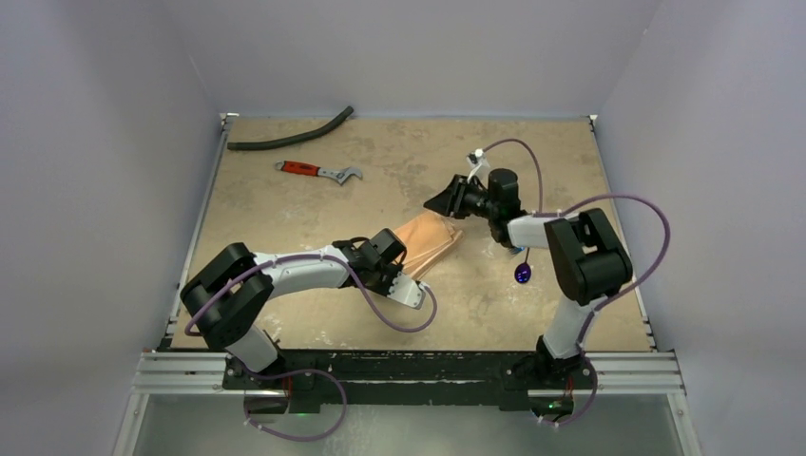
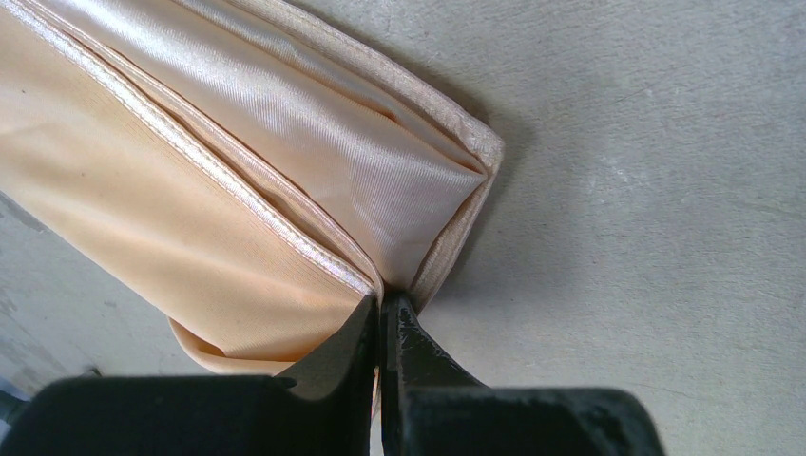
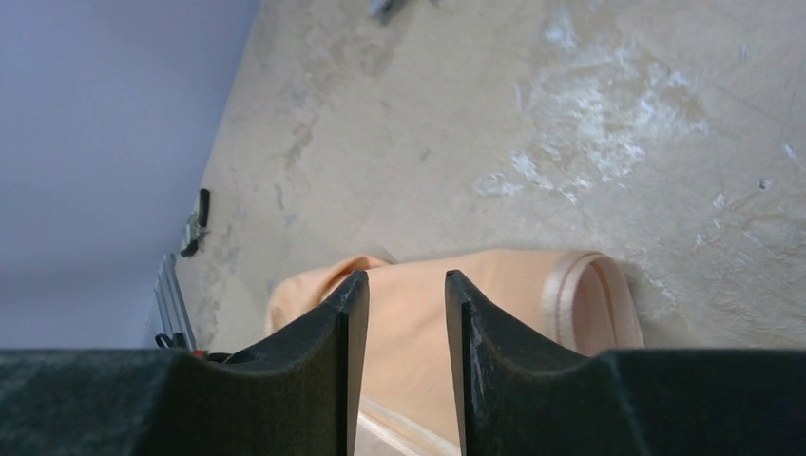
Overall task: Fold the napkin into a case and place the utensils inside
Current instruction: Smooth out the 2/3-rectangle-folded napkin at the center of the board.
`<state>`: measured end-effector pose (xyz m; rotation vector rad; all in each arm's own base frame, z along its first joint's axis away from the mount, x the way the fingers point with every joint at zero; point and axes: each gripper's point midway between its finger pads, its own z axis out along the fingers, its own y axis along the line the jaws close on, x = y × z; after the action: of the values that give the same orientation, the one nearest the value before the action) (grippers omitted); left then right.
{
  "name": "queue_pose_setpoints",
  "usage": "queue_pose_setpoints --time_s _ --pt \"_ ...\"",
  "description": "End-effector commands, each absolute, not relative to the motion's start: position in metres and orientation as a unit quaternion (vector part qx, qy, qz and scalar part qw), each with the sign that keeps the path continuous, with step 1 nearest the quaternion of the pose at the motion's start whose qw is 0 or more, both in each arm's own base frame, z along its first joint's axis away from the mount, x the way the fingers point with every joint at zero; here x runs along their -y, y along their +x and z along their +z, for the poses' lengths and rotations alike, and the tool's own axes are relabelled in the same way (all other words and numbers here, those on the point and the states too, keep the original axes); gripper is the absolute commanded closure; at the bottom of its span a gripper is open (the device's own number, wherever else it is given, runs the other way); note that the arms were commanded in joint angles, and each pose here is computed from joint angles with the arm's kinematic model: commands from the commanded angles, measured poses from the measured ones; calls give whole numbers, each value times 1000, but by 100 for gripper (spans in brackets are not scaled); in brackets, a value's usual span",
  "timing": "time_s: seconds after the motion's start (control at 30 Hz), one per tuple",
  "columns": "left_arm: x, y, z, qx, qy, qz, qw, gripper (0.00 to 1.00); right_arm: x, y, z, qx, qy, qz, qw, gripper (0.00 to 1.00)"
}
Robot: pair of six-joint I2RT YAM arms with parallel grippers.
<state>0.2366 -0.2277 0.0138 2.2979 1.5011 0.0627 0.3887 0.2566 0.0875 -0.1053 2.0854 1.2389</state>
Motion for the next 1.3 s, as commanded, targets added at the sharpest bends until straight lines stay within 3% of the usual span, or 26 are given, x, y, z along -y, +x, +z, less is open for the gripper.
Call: queue_pose_setpoints --time_s 0.0,0.3,0.5,0.73,0.77,0.83,0.97,1.1,1.27 --pt "204 216 -6 -543 829 13 136 100 -247 374 94 -804 -45 462 372 65" --pt "204 232 1 -540 826 44 153 100 -208 330 18 -843 67 415 335 86" --pt "213 242 18 -549 812 52 193 60 -194 316 22 -833 109 398 368 90" --pt "248 224 83 -604 756 -56 246 36 -186 299 45 -826 118 389 390 88" --pt "253 219 94 -603 750 -76 259 21 -186 298 50 -825 116 388 393 88" --pt "260 210 111 -602 737 -107 288 12 -190 297 61 -825 104 386 399 88" --pt "260 200 124 -617 710 -135 313 7 -205 312 93 -821 61 382 420 87" --pt "251 226 132 -704 605 -151 339 5 -235 322 109 -817 14 385 429 89" --pt "232 254 120 -808 480 -170 295 16 -281 313 101 -815 -34 409 409 94"
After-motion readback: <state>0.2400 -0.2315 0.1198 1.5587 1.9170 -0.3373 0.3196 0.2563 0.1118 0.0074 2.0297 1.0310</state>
